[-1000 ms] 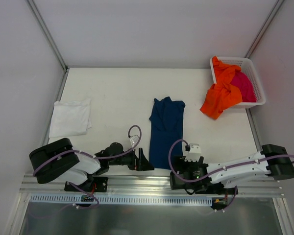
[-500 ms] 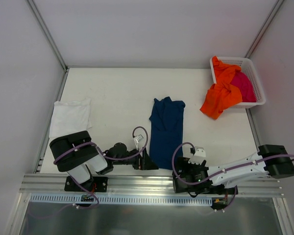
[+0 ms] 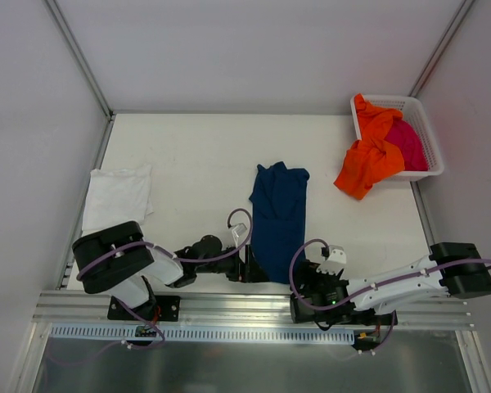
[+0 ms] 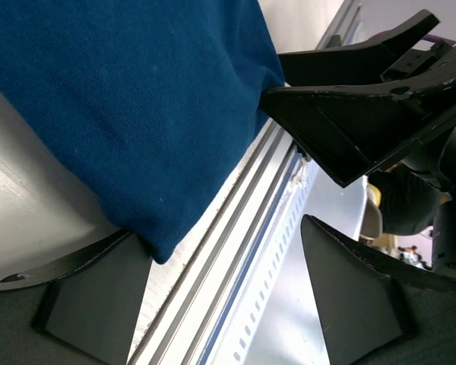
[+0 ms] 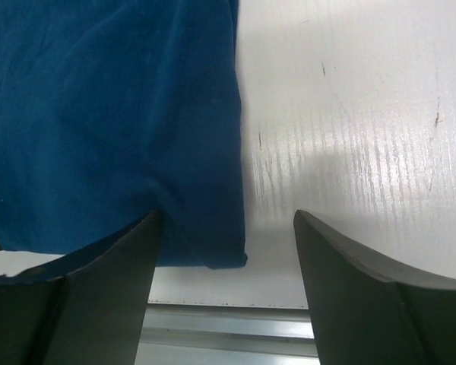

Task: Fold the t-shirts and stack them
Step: Grab one side of the 2/3 rectangular tshirt with both arms

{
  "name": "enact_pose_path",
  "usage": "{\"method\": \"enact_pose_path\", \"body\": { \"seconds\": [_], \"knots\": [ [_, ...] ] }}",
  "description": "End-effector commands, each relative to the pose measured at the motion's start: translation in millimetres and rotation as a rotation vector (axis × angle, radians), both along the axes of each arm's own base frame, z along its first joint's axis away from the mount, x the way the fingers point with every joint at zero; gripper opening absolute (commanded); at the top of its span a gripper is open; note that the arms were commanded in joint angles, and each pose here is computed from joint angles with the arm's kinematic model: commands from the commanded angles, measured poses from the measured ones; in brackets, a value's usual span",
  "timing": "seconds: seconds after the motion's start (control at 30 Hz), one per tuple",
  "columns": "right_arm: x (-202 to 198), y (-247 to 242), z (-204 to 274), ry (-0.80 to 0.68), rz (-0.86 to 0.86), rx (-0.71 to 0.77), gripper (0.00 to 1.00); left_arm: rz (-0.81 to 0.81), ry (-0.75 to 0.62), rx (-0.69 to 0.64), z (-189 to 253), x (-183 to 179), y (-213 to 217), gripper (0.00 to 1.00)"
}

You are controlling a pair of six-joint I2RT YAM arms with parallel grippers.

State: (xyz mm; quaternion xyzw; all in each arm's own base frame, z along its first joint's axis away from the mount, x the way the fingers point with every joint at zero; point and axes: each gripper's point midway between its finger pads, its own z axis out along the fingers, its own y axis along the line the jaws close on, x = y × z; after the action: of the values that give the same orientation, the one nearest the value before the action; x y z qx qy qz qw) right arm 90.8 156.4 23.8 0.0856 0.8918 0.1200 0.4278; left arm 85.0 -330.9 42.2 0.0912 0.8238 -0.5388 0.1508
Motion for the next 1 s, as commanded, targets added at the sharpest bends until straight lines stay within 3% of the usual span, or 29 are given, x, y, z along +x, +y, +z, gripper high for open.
{"method": "enact_pose_path", "body": {
  "seconds": [0.0,0.43,0.63,0.73,0.77,0.8,0.87,0.9,0.97],
  "knots": [
    [-3.2,0.9,-8.4,0.029,-0.029,0.045,0.73,0.022,-0.014,0.206,-38.8,-0.3,21.6,0.78],
    [-7.2,34.1,0.3,0.008,0.036,0.069,0.66,0.052,-0.039,0.313,-47.5,5.7,22.5,0.70],
    [-8.7,43.2,1.4,0.007,0.035,0.049,0.56,0.065,-0.033,0.359,-54.8,7.8,25.9,0.52],
    [-9.4,42.4,0.5,0.013,0.036,0.047,0.44,0.067,-0.028,0.388,-59.4,7.7,28.7,0.33],
    [-9.5,40.6,-0.2,0.016,0.033,0.043,0.30,0.065,-0.028,0.396,-60.5,7.4,29.4,0.28],
    [-9.6,39.0,-0.5,0.018,0.031,0.038,0.23,0.071,-0.031,0.400,-60.4,9.0,29.1,0.16],
    [-9.7,35.2,0.5,0.021,0.024,0.015,0.02,0.075,-0.027,0.427,-64.4,8.4,32.9,0.05],
    [-9.5,33.3,1.1,0.020,0.021,0.002,0.01,0.080,-0.033,0.437,-65.0,9.4,33.1,0.00],
    [-10.7,32.3,6.5,0.022,0.022,-0.034,0.01,0.084,-0.043,0.442,-63.2,9.0,33.5,0.00]
  ]
}}
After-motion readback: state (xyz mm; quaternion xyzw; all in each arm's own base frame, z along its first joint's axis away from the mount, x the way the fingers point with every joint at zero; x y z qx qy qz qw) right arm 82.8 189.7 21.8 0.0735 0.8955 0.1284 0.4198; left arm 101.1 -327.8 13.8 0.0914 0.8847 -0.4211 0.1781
